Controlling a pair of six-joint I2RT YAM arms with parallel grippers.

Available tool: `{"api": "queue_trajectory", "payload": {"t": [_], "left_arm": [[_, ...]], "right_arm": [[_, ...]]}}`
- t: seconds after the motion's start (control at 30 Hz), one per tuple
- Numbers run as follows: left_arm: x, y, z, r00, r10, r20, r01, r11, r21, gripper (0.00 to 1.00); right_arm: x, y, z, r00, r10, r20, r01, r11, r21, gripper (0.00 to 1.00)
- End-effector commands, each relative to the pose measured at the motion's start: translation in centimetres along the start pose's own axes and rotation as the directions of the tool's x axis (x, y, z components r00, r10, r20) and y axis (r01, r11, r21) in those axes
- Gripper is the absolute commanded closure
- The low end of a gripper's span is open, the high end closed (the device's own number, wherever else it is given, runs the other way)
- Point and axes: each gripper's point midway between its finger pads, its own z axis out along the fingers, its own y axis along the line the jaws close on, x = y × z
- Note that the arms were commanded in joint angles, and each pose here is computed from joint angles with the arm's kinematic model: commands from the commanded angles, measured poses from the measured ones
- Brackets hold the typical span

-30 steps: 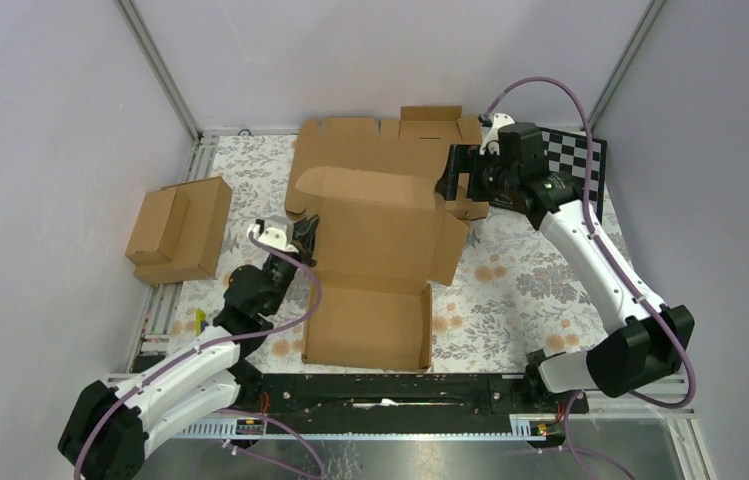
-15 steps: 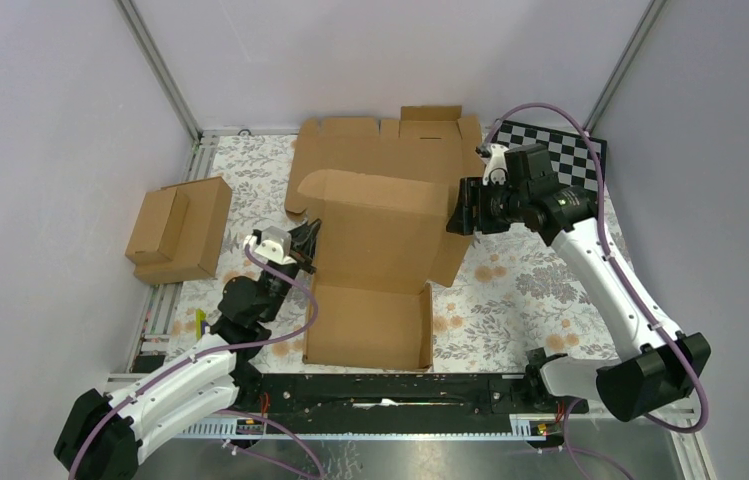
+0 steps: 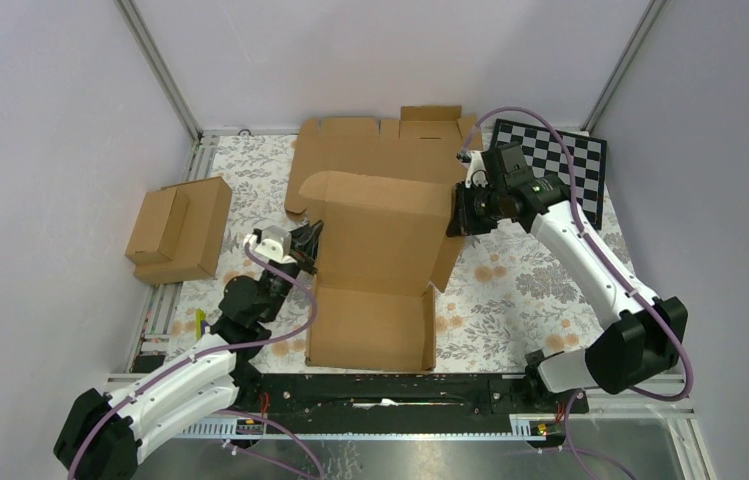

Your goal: Fold the paper box

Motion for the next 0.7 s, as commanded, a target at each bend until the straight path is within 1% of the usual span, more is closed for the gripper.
{"api": "queue_trajectory", "payload": {"t": [0.0,0.07,0.1,0.13,0.17,0.23,0.27,0.37,0.4,0.47,0.53,0.6,0.67], "left_arm": [[-1.5,-0.2,0.7,0.995,-0.099,-0.001,0.099,0.995,-0.022,0.83],[-1.6,0.2,0.9,0.988,-0.15,-0.039,0.147,0.987,-0.067,0.71],[-1.1,0.5,0.9,0.981,-0.175,-0.079,0.167,0.98,-0.104,0.65],[-1.0,0.8,1.0,0.973,-0.205,-0.11,0.189,0.972,-0.139,0.62],[-0.7,1.0,1.0,0.965,-0.218,-0.148,0.193,0.967,-0.164,0.59],[-0.9,0.7,0.9,0.951,-0.23,-0.206,0.198,0.966,-0.165,0.48],[-0.9,0.6,0.8,0.946,-0.229,-0.231,0.193,0.967,-0.168,0.42],[-2.7,1.0,0.5,0.936,-0.234,-0.264,0.186,0.963,-0.196,0.13],[-3.0,1.0,0.6,0.931,-0.217,-0.295,0.166,0.968,-0.188,0.09],[-2.9,0.9,0.7,0.902,-0.158,-0.402,0.1,0.982,-0.16,0.02],[-2.3,0.9,0.7,0.856,-0.119,-0.503,0.051,0.988,-0.148,0.01],[-2.0,0.8,1.0,0.829,-0.085,-0.552,0.024,0.993,-0.118,0.01],[-2.3,0.5,1.4,0.821,-0.069,-0.567,0.025,0.996,-0.086,0.01]], "right_arm": [[-3.2,0.5,-2.4,0.986,-0.049,0.158,0.042,0.998,0.049,0.99],[-4.3,0.4,-3.5,0.965,-0.093,0.246,0.076,0.994,0.076,1.0],[-4.6,0.3,-4.1,0.952,-0.117,0.283,0.096,0.991,0.088,1.0],[-4.8,0.3,-4.6,0.939,-0.144,0.313,0.12,0.988,0.094,1.0],[-4.8,0.3,-4.9,0.926,-0.175,0.336,0.149,0.984,0.101,1.0],[-4.5,0.2,-5.3,0.907,-0.224,0.356,0.195,0.974,0.114,1.0],[-4.3,0.1,-5.4,0.903,-0.245,0.354,0.215,0.969,0.123,1.0],[-3.8,0.3,-5.3,0.889,-0.301,0.345,0.267,0.953,0.143,1.0],[-3.7,0.4,-5.4,0.887,-0.306,0.346,0.274,0.952,0.139,1.0],[-3.7,0.5,-5.5,0.877,-0.334,0.346,0.3,0.942,0.149,1.0],[-3.7,0.4,-5.7,0.875,-0.335,0.35,0.299,0.942,0.155,1.0],[-3.7,0.5,-5.8,0.873,-0.336,0.353,0.301,0.941,0.152,1.0],[-3.6,0.7,-5.8,0.874,-0.334,0.353,0.303,0.943,0.141,1.0]]}}
